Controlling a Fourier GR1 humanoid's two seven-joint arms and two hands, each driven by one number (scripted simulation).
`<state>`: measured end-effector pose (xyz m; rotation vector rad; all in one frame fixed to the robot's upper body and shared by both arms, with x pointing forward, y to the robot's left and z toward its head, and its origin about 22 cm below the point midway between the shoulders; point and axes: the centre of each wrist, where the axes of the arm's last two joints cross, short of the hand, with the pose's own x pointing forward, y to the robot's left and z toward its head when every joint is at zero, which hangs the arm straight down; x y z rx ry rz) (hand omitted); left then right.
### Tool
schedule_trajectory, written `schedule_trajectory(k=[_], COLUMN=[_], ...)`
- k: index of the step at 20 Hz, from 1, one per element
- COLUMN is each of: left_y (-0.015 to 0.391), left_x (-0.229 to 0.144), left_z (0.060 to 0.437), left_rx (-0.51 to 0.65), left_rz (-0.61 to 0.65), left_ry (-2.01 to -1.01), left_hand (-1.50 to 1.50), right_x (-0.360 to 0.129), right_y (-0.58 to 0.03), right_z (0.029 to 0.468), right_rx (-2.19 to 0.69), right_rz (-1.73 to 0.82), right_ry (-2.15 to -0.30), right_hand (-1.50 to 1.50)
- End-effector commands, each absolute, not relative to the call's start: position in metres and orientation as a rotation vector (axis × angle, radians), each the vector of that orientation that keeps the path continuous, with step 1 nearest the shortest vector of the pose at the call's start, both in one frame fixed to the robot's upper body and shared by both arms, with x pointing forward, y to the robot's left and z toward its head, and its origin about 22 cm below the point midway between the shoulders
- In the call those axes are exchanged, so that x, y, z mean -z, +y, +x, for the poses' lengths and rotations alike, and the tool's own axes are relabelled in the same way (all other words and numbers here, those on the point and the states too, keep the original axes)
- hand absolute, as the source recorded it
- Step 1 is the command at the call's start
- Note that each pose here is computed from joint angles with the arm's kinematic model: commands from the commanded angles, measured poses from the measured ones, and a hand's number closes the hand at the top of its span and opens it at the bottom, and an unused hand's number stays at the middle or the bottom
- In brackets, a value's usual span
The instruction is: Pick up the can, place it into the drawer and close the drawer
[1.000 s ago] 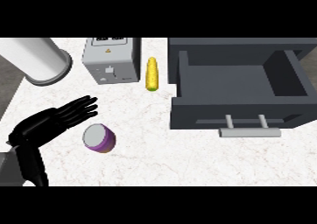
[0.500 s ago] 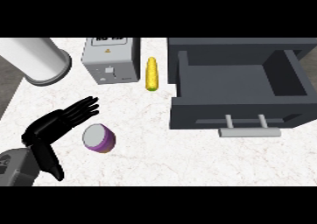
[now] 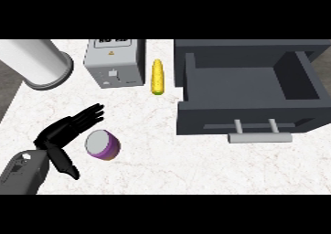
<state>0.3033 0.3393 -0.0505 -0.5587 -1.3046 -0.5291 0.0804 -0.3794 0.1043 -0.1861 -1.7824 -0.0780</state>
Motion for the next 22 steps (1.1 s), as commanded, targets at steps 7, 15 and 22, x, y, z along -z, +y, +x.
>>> schedule_trajectory(k=[7,15,22], left_y=[0.345,0.319,0.308], left_x=[0.093,0.105,0.116], left_z=[0.293,0.299,0.297], left_rx=[0.485,0.492,0.432], left_rz=[-0.604,-0.657,-0.687], left_ry=[-1.279,-1.235,-1.204], left_hand=[-1.50,-1.50,-1.50], right_x=[-0.118,-0.109,-0.116], right_y=[-0.382,-0.377,-0.377], right_z=[0.073,0.078,0.080], right_rx=[0.076,0.085,0.100], right_rz=[-0.170,-0.191,-0.170], right_ry=[-1.791,-1.768,-1.784], right_hand=[-1.50,-1.50,-1.50])
